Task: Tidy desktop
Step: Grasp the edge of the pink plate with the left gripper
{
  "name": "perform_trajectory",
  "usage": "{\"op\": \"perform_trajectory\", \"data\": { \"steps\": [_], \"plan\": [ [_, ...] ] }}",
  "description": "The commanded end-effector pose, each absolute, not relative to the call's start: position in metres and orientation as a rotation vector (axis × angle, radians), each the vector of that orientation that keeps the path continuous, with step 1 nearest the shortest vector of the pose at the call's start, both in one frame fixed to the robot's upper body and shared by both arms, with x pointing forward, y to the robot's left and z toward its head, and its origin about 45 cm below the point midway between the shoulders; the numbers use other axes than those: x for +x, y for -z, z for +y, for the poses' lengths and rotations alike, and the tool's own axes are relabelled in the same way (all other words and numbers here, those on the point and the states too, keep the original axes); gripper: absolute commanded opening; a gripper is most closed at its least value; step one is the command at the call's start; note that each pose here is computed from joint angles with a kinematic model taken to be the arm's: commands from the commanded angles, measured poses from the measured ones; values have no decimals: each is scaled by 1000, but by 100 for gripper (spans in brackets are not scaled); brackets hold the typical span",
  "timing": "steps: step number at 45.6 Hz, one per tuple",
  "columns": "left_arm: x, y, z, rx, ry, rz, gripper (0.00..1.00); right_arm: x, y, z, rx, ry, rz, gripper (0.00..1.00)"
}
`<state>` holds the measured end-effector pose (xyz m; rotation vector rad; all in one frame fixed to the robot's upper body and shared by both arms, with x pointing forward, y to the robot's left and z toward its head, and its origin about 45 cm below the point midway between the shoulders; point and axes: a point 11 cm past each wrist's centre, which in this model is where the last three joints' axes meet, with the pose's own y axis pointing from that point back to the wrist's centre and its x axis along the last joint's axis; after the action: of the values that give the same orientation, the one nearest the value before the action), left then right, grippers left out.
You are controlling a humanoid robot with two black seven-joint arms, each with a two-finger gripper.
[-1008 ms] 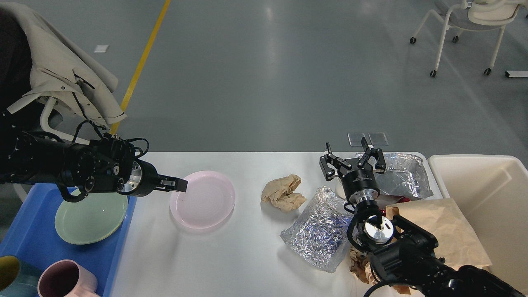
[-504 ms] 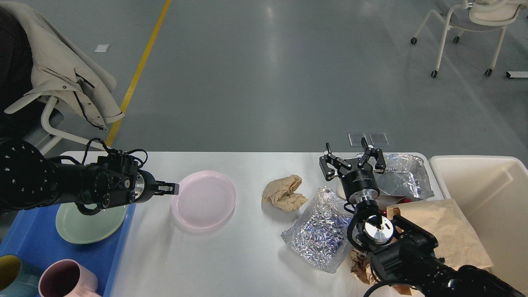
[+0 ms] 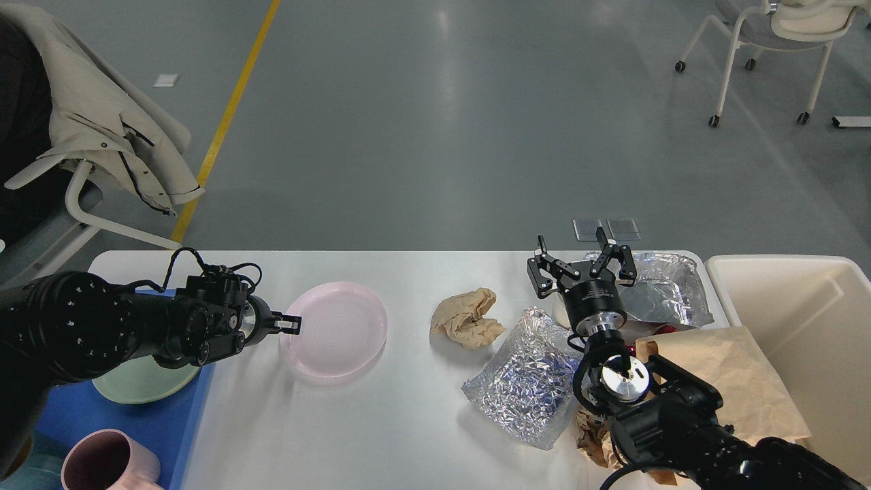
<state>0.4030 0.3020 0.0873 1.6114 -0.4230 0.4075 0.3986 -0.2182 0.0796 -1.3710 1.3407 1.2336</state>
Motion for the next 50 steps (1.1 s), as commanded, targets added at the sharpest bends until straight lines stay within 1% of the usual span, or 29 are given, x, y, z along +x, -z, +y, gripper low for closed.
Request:
{"op": "perform_trajectory", "data": {
  "steps": [1,7,11,18,38,47,50],
  "plan": [
    [406,-84,296,1626,-379,-429,51,399,-80,-218,-1371,-1234,1340,100],
    [410,-80,286,1635,-357,-461,48,399,-80,-218,-1371,-1234,1340,100],
    [412,-78,289,1653,-349,-471,45,399,-79,-218,-1371,-1234,1342,100],
    [409,-72,291,1666,-335,-466,39,399,-79,-218,-1371,-1234,1342,100],
    [404,-62,292,1692,-316,-478,30,399,-79,-219,-1371,-1233,1342,100],
    [404,-61,289,1688,-314,-483,20,399,-79,-218,-1371,-1234,1342,100],
    [404,-61,288,1685,-311,-483,16,399,-79,-219,-1371,-1233,1342,100]
  ]
}}
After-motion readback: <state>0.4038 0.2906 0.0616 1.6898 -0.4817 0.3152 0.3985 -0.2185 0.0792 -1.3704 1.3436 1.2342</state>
